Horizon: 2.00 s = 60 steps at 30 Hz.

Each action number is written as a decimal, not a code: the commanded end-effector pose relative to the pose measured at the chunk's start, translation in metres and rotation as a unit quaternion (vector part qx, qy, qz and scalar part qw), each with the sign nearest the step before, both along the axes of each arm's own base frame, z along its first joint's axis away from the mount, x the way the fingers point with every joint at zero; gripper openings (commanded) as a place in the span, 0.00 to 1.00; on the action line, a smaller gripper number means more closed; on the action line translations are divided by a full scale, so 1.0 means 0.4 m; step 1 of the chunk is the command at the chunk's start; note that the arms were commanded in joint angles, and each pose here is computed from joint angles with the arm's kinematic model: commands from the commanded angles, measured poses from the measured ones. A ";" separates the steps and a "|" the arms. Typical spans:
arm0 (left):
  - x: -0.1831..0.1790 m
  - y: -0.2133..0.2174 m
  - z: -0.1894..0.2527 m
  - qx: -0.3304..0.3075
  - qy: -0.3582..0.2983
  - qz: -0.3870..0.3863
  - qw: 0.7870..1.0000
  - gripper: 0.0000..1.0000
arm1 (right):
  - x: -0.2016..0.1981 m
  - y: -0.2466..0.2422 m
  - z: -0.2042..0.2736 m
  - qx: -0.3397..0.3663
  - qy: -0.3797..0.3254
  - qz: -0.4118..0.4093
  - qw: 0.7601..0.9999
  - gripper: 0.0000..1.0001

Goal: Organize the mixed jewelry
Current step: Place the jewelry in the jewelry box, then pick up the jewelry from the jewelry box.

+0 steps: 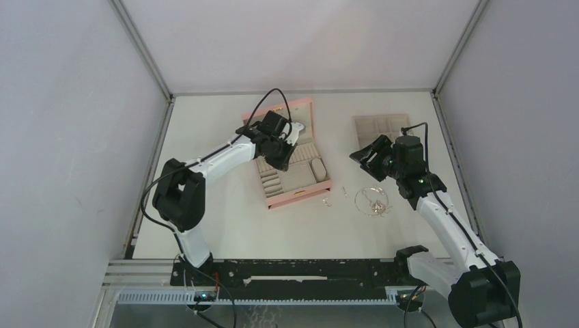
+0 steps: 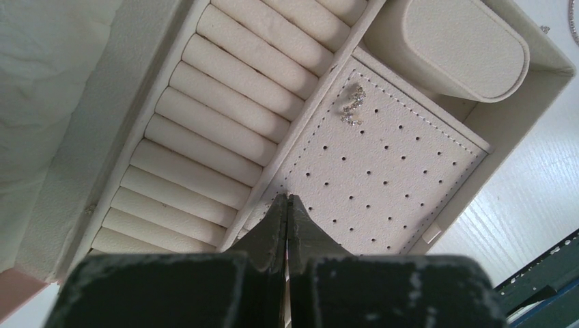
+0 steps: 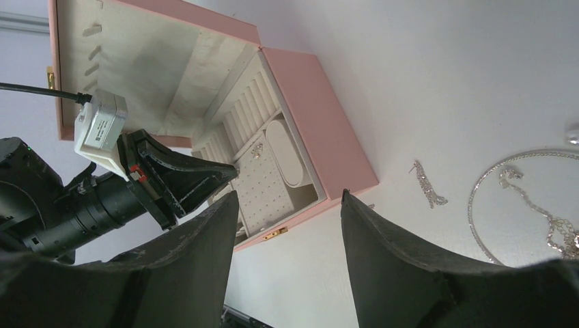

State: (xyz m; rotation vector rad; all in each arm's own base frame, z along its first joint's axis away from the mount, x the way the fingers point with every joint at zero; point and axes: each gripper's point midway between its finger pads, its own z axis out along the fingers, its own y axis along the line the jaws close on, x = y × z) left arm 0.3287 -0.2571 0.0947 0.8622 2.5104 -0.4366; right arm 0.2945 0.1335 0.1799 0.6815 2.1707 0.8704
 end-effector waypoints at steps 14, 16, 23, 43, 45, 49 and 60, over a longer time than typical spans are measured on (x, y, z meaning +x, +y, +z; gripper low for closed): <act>0.052 -0.017 0.184 -0.042 -0.078 0.010 0.996 0.10 | 0.015 -0.001 0.038 0.011 -0.026 -0.006 1.000 0.65; 0.055 -0.019 0.207 -0.048 -0.088 0.011 0.995 0.10 | 0.013 -0.002 0.037 0.011 -0.025 -0.006 1.000 0.65; 0.036 0.008 0.195 -0.032 -0.081 0.024 0.996 0.13 | 0.011 -0.001 0.040 0.013 -0.026 -0.006 1.000 0.65; 0.014 -0.017 0.092 0.052 -0.068 0.028 0.996 0.25 | 0.008 0.000 0.041 0.015 -0.024 -0.005 1.000 0.65; 0.016 -0.019 0.087 0.053 -0.067 0.032 0.996 0.25 | 0.008 0.001 0.039 0.015 -0.023 -0.005 1.000 0.65; 0.023 -0.023 0.076 0.056 -0.066 0.039 0.995 0.26 | 0.011 0.002 0.039 0.016 -0.024 -0.005 1.000 0.65; 0.033 -0.039 0.054 0.055 -0.057 0.038 0.996 0.25 | 0.014 0.002 0.036 0.015 -0.024 -0.005 1.000 0.65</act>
